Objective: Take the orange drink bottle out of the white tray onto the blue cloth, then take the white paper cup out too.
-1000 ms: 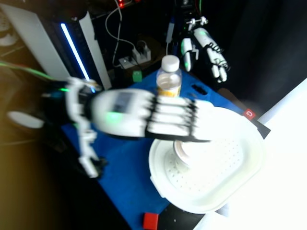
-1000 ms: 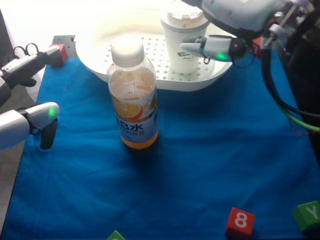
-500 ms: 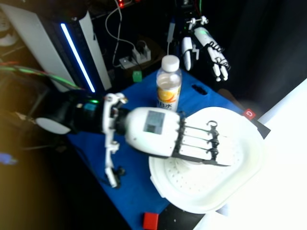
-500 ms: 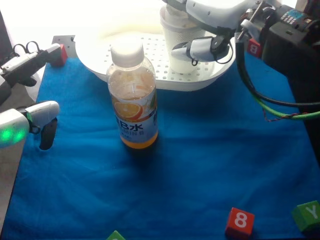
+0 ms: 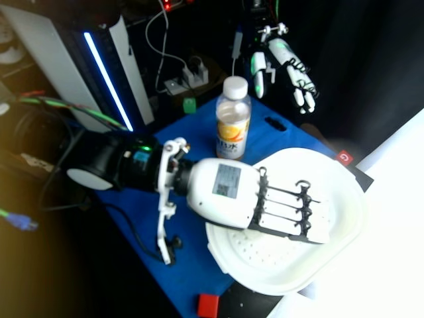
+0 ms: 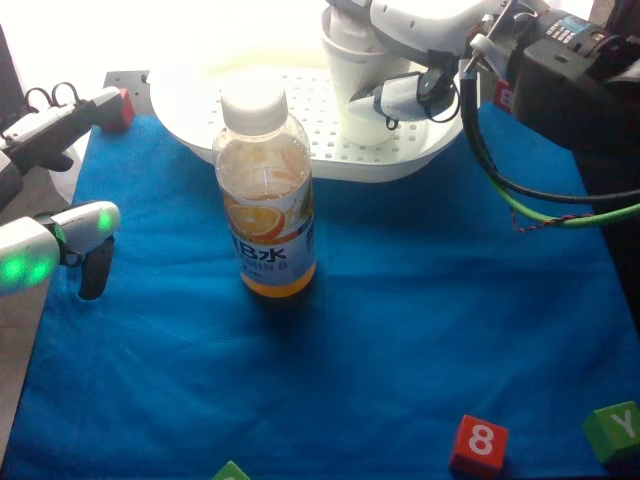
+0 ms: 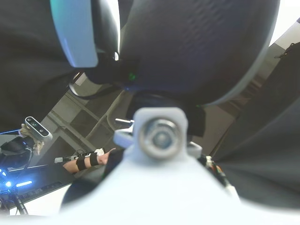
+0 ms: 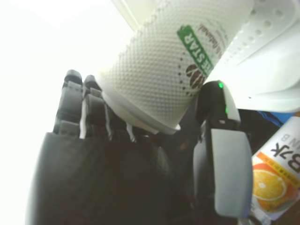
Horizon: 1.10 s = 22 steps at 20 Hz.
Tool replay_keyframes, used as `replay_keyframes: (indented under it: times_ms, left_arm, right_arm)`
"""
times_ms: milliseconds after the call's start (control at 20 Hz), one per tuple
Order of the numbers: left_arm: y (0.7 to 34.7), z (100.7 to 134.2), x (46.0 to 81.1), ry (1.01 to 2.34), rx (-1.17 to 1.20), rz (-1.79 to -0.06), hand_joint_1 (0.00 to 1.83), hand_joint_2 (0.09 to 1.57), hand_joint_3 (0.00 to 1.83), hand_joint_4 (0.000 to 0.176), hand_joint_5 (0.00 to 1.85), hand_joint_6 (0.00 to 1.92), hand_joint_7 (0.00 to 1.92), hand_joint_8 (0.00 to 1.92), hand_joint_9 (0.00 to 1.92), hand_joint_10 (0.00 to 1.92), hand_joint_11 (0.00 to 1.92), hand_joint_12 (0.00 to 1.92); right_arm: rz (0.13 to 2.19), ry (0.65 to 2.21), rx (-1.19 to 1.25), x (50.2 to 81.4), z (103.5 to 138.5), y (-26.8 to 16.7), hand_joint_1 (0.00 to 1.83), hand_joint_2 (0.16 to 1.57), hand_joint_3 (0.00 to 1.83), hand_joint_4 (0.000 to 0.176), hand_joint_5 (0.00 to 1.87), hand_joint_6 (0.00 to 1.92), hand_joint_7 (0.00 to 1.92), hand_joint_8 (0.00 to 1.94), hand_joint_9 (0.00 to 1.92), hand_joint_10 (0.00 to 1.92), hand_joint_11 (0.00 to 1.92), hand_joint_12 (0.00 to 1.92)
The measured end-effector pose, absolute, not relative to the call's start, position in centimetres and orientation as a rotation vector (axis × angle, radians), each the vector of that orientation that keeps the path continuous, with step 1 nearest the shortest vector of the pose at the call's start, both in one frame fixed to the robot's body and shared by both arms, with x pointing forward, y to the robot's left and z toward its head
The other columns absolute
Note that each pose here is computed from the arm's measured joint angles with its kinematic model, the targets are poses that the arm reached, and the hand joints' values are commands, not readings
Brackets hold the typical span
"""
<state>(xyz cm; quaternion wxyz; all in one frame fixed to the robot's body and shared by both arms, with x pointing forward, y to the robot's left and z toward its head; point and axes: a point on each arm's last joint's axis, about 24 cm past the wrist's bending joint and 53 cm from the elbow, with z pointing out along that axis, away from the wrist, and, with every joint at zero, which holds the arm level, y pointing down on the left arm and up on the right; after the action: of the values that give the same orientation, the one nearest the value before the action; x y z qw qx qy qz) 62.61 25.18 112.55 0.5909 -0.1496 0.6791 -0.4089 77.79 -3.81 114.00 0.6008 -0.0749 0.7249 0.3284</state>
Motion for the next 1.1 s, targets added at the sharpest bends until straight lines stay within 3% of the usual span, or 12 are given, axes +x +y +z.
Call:
replay_keyframes:
  times_ms: [50,100,200,300,450,500,600,750,850,950,1050,1100]
  left_arm:
    - [25.2,112.6,62.6,1.580,-0.348,-0.952,0.52,1.32,0.00,0.104,0.11,0.00,0.05,0.00,0.17,0.01,0.00,1.08]
    - [25.2,112.6,62.6,1.579,-0.348,-0.952,0.52,1.33,0.00,0.102,0.11,0.00,0.05,0.00,0.18,0.01,0.00,1.07]
    - [25.3,112.6,62.6,1.577,-0.352,-0.951,0.52,1.33,0.00,0.103,0.12,0.00,0.08,0.01,0.18,0.01,0.00,1.11]
    - [25.4,112.7,62.7,1.570,-0.355,-0.951,0.50,1.34,0.00,0.127,0.12,0.00,0.10,0.01,0.19,0.01,0.00,1.10]
    - [25.4,112.8,62.7,1.566,-0.358,-0.950,0.52,1.34,0.00,0.103,0.13,0.00,0.12,0.01,0.20,0.02,0.00,1.09]
    - [25.4,112.9,62.7,1.563,-0.357,-0.952,0.51,1.35,0.00,0.100,0.13,0.00,0.13,0.01,0.21,0.02,0.00,1.10]
    - [25.4,112.9,62.7,1.561,-0.358,-0.952,0.54,1.35,0.00,0.077,0.13,0.00,0.15,0.01,0.21,0.02,0.00,1.10]
    - [25.4,112.9,62.7,1.560,-0.358,-0.952,0.53,1.35,0.00,0.075,0.12,0.00,0.13,0.00,0.20,0.01,0.00,1.09]
    - [25.5,112.9,62.7,1.560,-0.363,-0.949,0.53,1.34,0.00,0.103,0.12,0.00,0.11,0.00,0.21,0.01,0.00,1.11]
    - [25.6,112.9,62.7,1.559,-0.364,-0.949,0.52,1.34,0.00,0.078,0.11,0.00,0.13,0.00,0.21,0.01,0.00,1.17]
    - [25.4,112.8,62.7,1.559,-0.366,-0.954,0.50,1.34,0.00,0.101,0.12,0.00,0.10,0.00,0.19,0.00,0.00,1.08]
    - [25.4,112.7,62.7,1.563,-0.365,-0.954,0.51,1.36,0.00,0.115,0.12,0.00,0.10,0.00,0.18,0.00,0.00,1.03]
  right_arm:
    - [0.762,1.677,-0.171,77.8,114.1,-3.8,0.79,1.17,0.00,0.000,0.34,0.19,0.43,0.19,0.36,0.69,0.01,1.58]
    - [0.771,1.666,-0.159,78.0,114.5,-3.9,0.82,1.18,0.00,0.000,0.34,0.55,0.47,0.57,0.43,1.18,0.22,1.84]
    - [0.785,1.650,-0.141,78.2,115.2,-4.0,0.90,1.19,0.00,0.000,0.20,1.41,0.45,1.33,0.64,1.66,0.71,1.91]
    - [0.809,1.656,-0.101,78.4,115.2,-4.4,0.94,1.33,0.01,0.000,0.56,1.62,0.49,1.62,0.70,1.82,0.83,1.92]
    - [0.820,1.666,-0.072,78.6,115.2,-4.9,1.08,1.33,0.02,0.000,0.52,1.65,0.68,1.60,0.77,1.92,0.93,1.92]
    - [0.821,1.668,-0.067,78.7,115.2,-5.0,1.05,1.31,0.00,0.000,0.61,1.58,0.65,1.82,0.87,1.92,1.05,1.92]
    - [0.822,1.669,-0.060,78.7,115.2,-5.3,1.11,1.28,0.05,0.000,0.60,1.55,0.71,1.57,0.91,1.92,1.09,1.92]
    - [0.840,1.668,-0.035,78.5,115.7,-6.3,1.11,1.29,0.05,0.000,0.58,1.55,0.71,1.58,0.75,1.92,0.91,1.92]
    - [0.850,1.661,-0.032,78.0,116.2,-6.9,1.09,1.33,0.04,0.000,0.51,1.61,0.67,1.69,0.74,1.92,0.90,1.92]
    - [0.862,1.624,-0.043,77.2,117.6,-7.5,0.98,1.33,0.02,0.000,0.59,1.63,0.60,1.92,0.78,1.92,0.91,1.92]
    - [0.879,1.581,-0.047,76.6,118.9,-7.9,1.00,1.30,0.01,0.000,0.63,1.56,0.68,1.94,0.72,1.92,0.20,1.92]
    - [0.887,1.568,-0.055,76.2,119.3,-7.8,1.03,1.30,0.01,0.000,0.63,1.56,0.70,1.94,0.84,1.92,0.80,1.92]
